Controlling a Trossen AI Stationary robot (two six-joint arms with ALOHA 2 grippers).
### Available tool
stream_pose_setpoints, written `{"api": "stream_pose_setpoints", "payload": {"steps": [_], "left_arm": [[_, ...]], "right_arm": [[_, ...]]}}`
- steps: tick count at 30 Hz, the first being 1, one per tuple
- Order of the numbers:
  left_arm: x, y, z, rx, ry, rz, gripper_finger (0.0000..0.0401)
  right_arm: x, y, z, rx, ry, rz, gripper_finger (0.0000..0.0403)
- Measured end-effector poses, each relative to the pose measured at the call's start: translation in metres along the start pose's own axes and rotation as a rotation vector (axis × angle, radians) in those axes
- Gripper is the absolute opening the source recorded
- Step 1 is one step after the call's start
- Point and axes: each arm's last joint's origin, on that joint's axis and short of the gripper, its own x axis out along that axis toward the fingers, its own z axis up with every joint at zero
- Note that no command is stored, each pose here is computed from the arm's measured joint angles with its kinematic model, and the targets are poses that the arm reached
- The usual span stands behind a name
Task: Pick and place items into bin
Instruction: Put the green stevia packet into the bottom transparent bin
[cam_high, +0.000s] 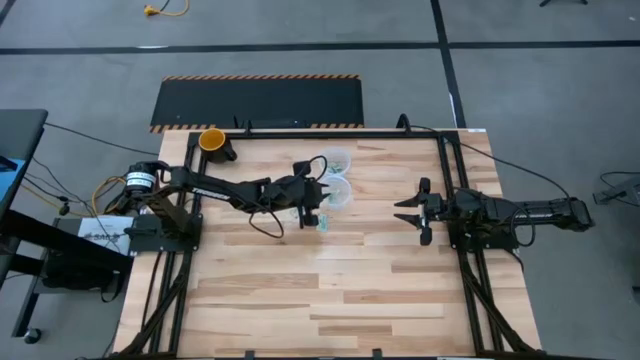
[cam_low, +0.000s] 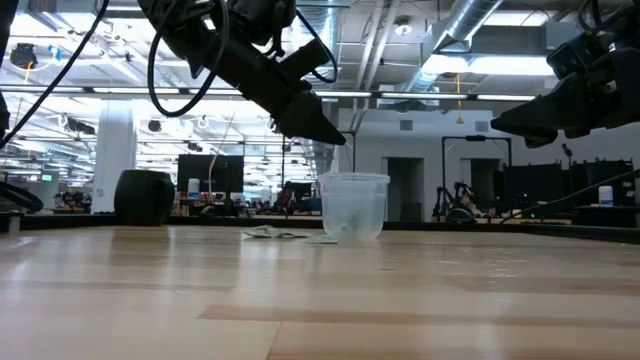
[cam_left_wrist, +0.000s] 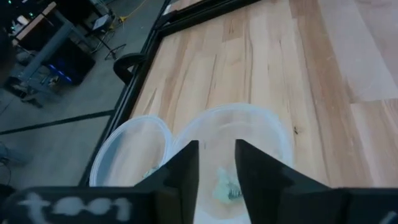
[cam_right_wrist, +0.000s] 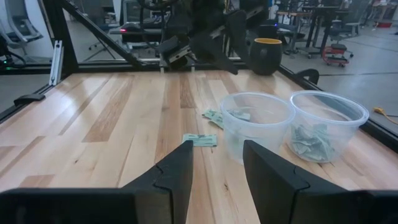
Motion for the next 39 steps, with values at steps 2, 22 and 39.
{"api": "stream_pose_setpoints", "payload": {"steps": [2, 22, 39], "left_arm": [[0.000, -0.001, -0.002, -0.010, 0.024, -0.009, 0.0110], [-0.007, -0.037, -0.020, -0.047, 0.173, -0.400, 0.0119], [0.022, -0.051, -0.044, -0.116, 0.190, -0.469, 0.0153]], "right_arm": [[0.000, 0.000, 0.000, 0.000, 0.000, 0.000, 0.0133], [0.000, 0.000, 0.000, 0.000, 0.000, 0.000, 0.0133], [0.000, 0.000, 0.000, 0.000, -0.001, 0.000, 0.0134]]}}
